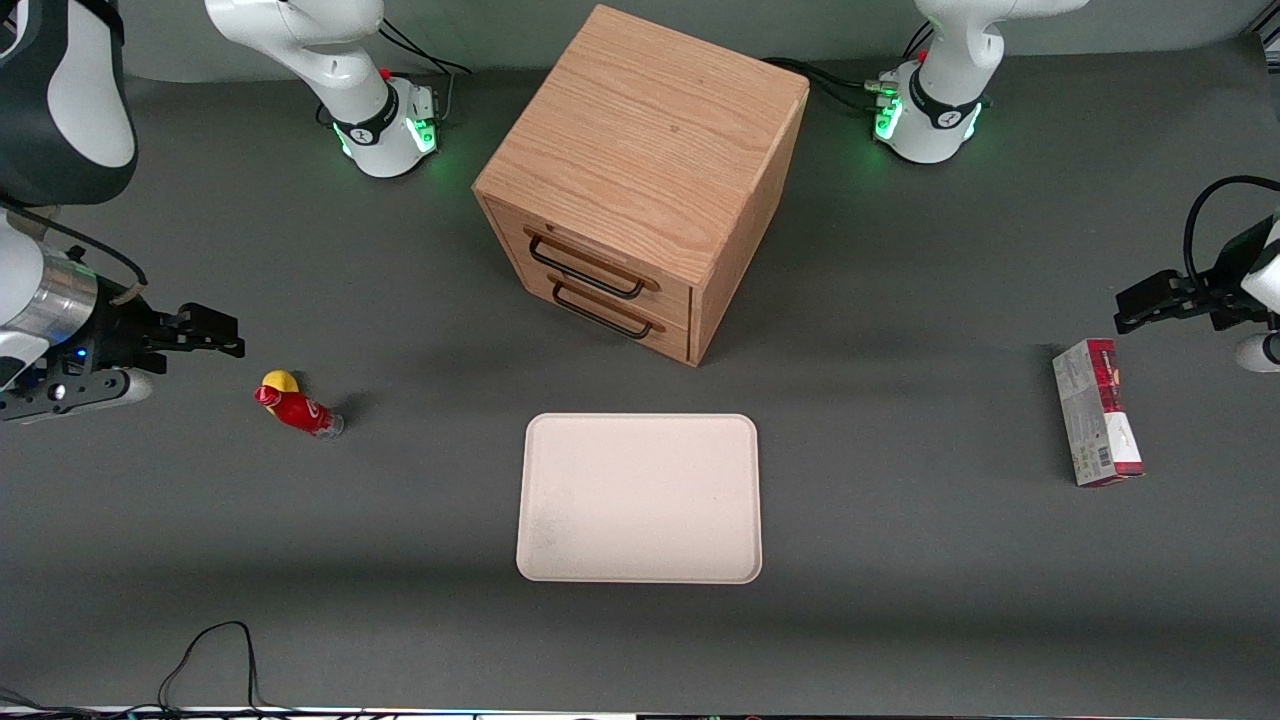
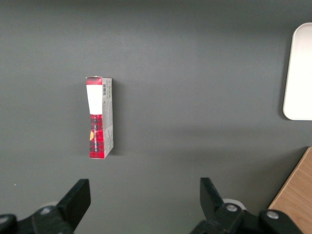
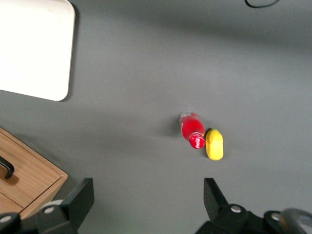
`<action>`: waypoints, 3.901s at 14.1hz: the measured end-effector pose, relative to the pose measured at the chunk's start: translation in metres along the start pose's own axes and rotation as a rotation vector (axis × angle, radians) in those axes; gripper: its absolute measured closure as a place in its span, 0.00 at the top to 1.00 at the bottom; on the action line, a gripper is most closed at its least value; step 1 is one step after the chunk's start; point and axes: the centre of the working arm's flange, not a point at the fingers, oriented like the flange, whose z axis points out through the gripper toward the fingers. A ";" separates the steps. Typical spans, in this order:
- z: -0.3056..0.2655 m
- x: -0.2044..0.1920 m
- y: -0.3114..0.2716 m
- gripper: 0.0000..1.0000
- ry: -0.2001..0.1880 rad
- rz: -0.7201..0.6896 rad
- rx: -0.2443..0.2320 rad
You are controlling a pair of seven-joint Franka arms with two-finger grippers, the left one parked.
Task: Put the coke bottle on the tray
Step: 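Move the right gripper toward the red Coca-Cola bottle lying on the table, then lower the open right gripper around the bottle's cap end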
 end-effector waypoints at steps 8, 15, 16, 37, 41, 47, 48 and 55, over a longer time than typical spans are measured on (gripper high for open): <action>0.000 -0.001 -0.004 1.00 -0.011 0.086 0.002; 0.000 -0.004 0.014 1.00 -0.021 0.153 0.025; 0.000 -0.005 0.018 1.00 -0.022 0.160 0.026; 0.028 -0.073 0.090 1.00 -0.079 0.091 -0.021; 0.117 -0.019 0.102 1.00 -0.054 0.085 -0.042; 0.196 0.005 0.092 1.00 -0.045 0.067 -0.045; 0.201 0.003 0.088 1.00 -0.050 0.063 -0.044; 0.219 -0.008 0.075 1.00 -0.041 0.055 -0.045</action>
